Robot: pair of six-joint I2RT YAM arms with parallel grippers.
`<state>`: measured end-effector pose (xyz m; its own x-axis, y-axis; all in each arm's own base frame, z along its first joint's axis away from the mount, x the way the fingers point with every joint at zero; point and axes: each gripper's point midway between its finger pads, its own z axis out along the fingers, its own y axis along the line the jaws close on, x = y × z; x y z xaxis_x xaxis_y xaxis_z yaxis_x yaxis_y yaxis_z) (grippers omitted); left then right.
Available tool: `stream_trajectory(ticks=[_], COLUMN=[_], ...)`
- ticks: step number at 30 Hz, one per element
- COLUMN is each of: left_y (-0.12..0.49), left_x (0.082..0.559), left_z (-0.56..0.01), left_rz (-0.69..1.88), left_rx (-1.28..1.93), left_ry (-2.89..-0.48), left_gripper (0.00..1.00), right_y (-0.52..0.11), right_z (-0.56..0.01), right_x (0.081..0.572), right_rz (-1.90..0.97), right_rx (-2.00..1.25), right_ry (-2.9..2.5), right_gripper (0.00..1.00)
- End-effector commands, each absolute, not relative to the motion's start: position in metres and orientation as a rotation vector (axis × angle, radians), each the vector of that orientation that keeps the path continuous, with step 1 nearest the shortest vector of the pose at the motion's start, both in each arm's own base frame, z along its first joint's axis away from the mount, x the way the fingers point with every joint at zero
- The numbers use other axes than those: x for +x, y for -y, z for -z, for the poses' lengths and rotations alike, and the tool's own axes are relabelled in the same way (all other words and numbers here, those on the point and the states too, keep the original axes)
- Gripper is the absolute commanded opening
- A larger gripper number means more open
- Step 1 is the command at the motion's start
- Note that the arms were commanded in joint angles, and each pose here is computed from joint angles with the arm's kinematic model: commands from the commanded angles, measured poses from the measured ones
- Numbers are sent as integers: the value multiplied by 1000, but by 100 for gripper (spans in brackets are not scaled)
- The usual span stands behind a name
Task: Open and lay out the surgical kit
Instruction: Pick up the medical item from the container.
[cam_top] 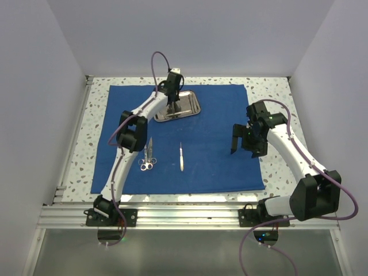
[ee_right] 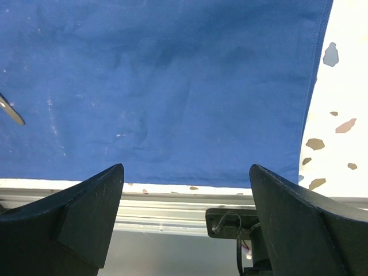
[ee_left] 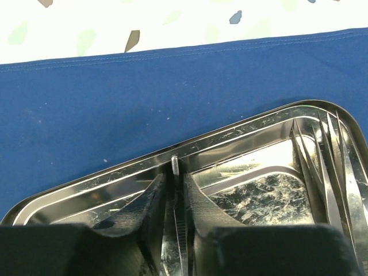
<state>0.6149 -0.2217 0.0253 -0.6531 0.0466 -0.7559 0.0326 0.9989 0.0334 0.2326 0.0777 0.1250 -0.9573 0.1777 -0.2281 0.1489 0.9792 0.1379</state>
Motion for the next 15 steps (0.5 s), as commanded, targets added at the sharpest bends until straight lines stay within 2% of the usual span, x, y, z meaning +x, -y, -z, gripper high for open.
stream_trajectory(ticks=[1, 8, 11, 15], left_y=[186, 190, 189, 194], left_x=[556, 548, 543, 539], left_z=[56, 66, 72, 77], left_rz=[-131, -98, -103, -70], left_rx=[114, 109, 121, 140], left_ry=[-2593, -2644, -2667, -2691], left_gripper=[19, 11, 1, 0], right_y=[-83, -85, -86, -88], right_z=[-132, -133, -133, -132], right_x=[237, 239, 240, 241], right_rz=[-228, -248, -253, -268], right_rx=[241, 255, 261, 269], right_ry=[-2844, -2836, -2832, -2829], right_gripper=[95, 95, 95, 95])
